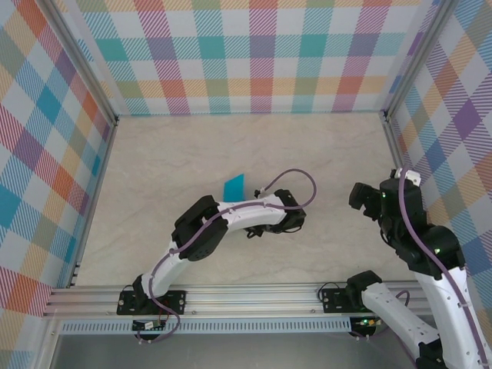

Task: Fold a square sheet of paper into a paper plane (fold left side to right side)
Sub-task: Turn over the paper at the center of the table.

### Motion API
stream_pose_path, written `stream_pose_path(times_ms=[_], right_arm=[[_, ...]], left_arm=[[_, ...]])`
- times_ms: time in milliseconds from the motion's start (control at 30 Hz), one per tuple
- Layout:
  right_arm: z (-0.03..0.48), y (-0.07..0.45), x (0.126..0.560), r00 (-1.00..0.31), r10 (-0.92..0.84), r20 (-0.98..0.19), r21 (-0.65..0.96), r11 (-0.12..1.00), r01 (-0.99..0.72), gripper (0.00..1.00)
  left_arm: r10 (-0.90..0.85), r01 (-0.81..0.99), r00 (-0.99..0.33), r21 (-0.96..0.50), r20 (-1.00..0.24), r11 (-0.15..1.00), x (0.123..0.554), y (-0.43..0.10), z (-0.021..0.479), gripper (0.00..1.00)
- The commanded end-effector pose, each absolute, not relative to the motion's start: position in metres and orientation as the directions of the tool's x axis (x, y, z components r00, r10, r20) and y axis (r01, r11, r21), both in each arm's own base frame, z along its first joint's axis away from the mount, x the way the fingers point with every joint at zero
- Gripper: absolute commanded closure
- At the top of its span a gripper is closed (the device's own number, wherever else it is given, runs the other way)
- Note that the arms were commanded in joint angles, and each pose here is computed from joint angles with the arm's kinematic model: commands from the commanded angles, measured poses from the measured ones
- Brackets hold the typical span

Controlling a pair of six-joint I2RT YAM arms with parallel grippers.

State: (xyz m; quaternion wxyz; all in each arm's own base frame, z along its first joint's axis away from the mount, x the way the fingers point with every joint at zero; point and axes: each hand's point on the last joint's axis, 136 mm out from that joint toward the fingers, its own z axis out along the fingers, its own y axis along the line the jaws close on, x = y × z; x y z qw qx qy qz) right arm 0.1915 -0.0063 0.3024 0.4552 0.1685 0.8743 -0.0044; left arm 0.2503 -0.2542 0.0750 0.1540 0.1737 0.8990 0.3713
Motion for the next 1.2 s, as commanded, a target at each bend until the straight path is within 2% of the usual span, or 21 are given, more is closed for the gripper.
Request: stream_pose_path(times_ms=[0,133,267,400,567,667,800,900,1033,1167], right_arm=[[0.303,-0.012,0.187,-0.537,0.268,-0.8,0.111,0.945,0.307,0.0],[0.296,-0.008,0.189,-0.557,0.261,-0.789,0.107,0.95,0.293,0.0],[0.291,-0.007,0.192,-0.587,0.239,-0.774,0.078,0.955,0.287,0.0],[0.295,-0.007,0.192,-0.597,0.218,-0.772,0.056,0.959,0.278,0.0],[0.297,-0.004,0.193,-0.604,0.197,-0.772,0.049,0.966,0.253,0.0],[0.291,0.017,0.201,-0.634,0.174,-0.754,0.095,0.983,0.157,0.0],[0.274,0.07,0.217,-0.711,0.145,-0.688,0.237,0.971,-0.031,0.0],[0.257,0.118,0.23,-0.783,0.137,-0.606,0.398,0.905,-0.149,0.0],[0.235,0.176,0.246,-0.855,0.122,-0.503,0.578,0.784,-0.228,0.0],[0.211,0.209,0.254,-0.883,0.076,-0.463,0.598,0.762,-0.248,0.02]], left_arm=[[0.415,0.263,-0.908,0.686,-0.062,0.678,0.237,-0.268,0.048,1.0],[0.418,0.292,-0.908,0.669,-0.031,0.683,0.236,-0.276,0.036,1.0],[0.442,0.304,-0.894,0.622,-0.075,0.721,0.245,-0.294,0.053,0.8],[0.433,0.316,-0.891,0.501,-0.134,0.806,0.249,-0.315,0.073,0.58],[0.415,0.346,-0.893,0.325,-0.173,0.88,0.243,-0.333,0.096,0.46],[0.37,0.332,-0.9,0.185,-0.231,0.925,0.244,-0.334,0.118,0.41],[0.265,0.282,-0.906,-0.003,-0.33,0.959,0.25,-0.315,0.156,0.33],[0.128,0.208,-0.914,-0.173,-0.385,0.963,0.26,-0.288,0.177,0.26],[-0.106,0.049,-0.931,-0.406,-0.35,0.912,0.269,-0.241,0.169,0.2],[-0.264,-0.066,-0.926,-0.571,-0.271,0.818,0.277,-0.212,0.144,0.19]])
